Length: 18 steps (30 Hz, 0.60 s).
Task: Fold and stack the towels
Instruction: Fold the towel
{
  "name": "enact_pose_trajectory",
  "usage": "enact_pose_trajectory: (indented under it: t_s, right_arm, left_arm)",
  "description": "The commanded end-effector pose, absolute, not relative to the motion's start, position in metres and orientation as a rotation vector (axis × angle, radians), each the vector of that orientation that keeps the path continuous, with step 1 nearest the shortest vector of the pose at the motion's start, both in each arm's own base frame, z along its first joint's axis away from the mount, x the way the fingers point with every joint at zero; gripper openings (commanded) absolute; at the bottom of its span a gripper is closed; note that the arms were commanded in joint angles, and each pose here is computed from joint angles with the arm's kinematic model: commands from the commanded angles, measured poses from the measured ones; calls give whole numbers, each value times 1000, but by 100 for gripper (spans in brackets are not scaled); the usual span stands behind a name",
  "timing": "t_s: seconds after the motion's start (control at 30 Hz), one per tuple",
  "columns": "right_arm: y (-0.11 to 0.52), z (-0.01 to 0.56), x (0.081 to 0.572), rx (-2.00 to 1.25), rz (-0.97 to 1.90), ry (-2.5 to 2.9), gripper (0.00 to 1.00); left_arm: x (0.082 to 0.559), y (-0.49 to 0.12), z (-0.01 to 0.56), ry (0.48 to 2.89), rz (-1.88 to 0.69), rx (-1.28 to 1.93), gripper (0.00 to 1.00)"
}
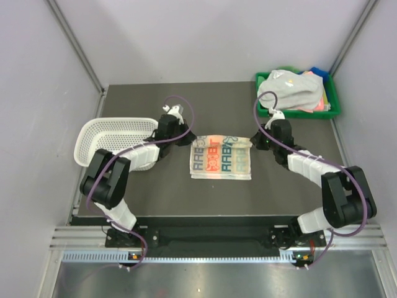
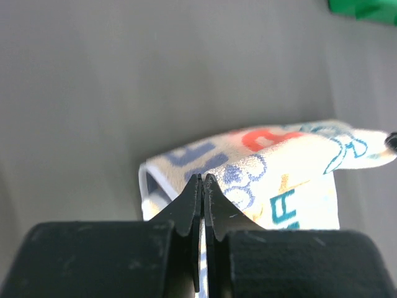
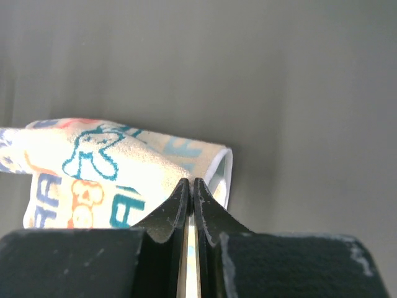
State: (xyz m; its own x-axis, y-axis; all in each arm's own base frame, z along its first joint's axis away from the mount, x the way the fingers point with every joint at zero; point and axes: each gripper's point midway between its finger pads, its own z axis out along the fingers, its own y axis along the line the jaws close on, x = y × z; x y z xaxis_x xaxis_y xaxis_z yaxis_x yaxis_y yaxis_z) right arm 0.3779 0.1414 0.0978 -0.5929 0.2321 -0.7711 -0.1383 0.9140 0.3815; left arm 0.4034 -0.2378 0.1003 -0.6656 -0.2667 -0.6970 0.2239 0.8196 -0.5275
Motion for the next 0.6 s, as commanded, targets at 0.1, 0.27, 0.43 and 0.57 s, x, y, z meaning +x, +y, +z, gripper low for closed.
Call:
enact_pose_trajectory:
  t_s: [0.1, 0.27, 0.43, 0.57]
  right_arm:
    - [150, 109, 357, 81, 595, 2068, 3]
    - [161, 89, 331, 101, 635, 2103, 4]
    - [174, 87, 311, 85, 663, 2104, 27]
    - [167, 86, 303, 125, 639, 2115, 33]
  left_arm:
    - [381, -245, 111, 2103, -835, 2, 0]
    - [357, -245, 92, 2148, -835, 11, 0]
    - [342, -237, 85, 2167, -820, -11, 25]
    - [337, -231, 100, 2148, -812, -51, 45]
